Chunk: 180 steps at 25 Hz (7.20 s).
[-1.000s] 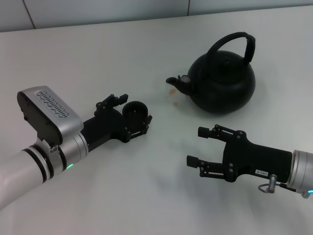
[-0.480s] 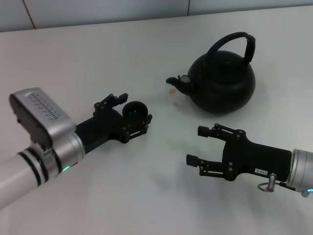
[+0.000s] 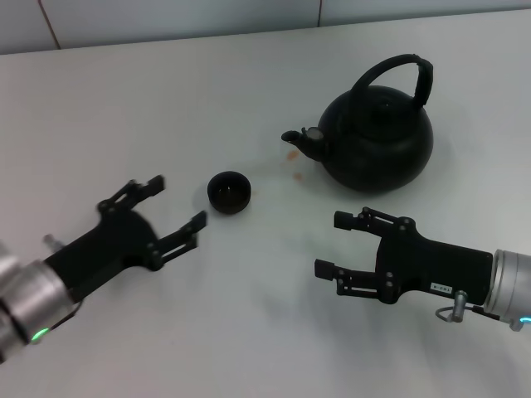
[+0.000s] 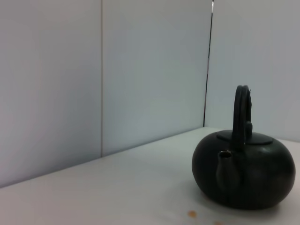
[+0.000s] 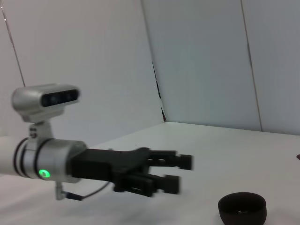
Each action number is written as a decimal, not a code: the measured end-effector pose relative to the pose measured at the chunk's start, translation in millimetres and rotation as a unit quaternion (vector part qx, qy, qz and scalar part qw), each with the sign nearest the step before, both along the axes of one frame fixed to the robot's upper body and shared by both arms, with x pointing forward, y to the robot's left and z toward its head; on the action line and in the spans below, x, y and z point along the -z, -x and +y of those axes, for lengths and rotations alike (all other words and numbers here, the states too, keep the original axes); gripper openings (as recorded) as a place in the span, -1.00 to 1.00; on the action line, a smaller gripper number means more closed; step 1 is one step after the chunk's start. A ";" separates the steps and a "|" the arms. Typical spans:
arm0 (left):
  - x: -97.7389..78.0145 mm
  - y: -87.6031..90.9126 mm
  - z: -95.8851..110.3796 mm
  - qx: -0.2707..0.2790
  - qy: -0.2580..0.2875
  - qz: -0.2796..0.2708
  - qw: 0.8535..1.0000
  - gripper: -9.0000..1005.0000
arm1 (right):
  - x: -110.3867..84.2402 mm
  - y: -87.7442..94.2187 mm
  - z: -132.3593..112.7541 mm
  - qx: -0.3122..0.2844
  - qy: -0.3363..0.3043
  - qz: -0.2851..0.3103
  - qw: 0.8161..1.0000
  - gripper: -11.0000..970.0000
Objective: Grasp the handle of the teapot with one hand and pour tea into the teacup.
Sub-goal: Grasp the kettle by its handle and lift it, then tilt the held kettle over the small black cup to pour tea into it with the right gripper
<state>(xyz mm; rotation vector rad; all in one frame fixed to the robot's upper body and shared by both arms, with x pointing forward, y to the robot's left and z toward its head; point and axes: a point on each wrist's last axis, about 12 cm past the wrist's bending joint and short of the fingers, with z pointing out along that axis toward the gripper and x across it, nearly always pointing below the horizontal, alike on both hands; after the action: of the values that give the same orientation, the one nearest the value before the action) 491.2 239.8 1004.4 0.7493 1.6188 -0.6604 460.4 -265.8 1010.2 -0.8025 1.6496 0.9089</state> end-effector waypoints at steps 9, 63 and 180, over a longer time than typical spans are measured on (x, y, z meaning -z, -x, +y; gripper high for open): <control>-7.0 22.5 49.8 0.006 0.011 -0.010 1.000 0.71 | -0.7 -1.0 -2.9 0.015 -0.005 -0.001 1.000 0.72; -9.3 41.0 80.7 0.044 -0.029 0.005 0.999 0.71 | 15.7 30.8 -12.1 0.442 -0.032 -0.131 0.887 0.72; -5.5 33.3 67.8 0.009 -0.018 -0.003 1.000 0.71 | -24.4 -93.2 13.2 0.277 0.025 -0.154 0.948 -0.77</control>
<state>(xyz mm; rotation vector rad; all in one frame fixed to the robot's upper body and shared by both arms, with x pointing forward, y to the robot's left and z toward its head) 457.9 307.6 1009.9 0.7922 1.6230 -0.6429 553.6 -252.6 1034.6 -0.4419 1.5039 0.3272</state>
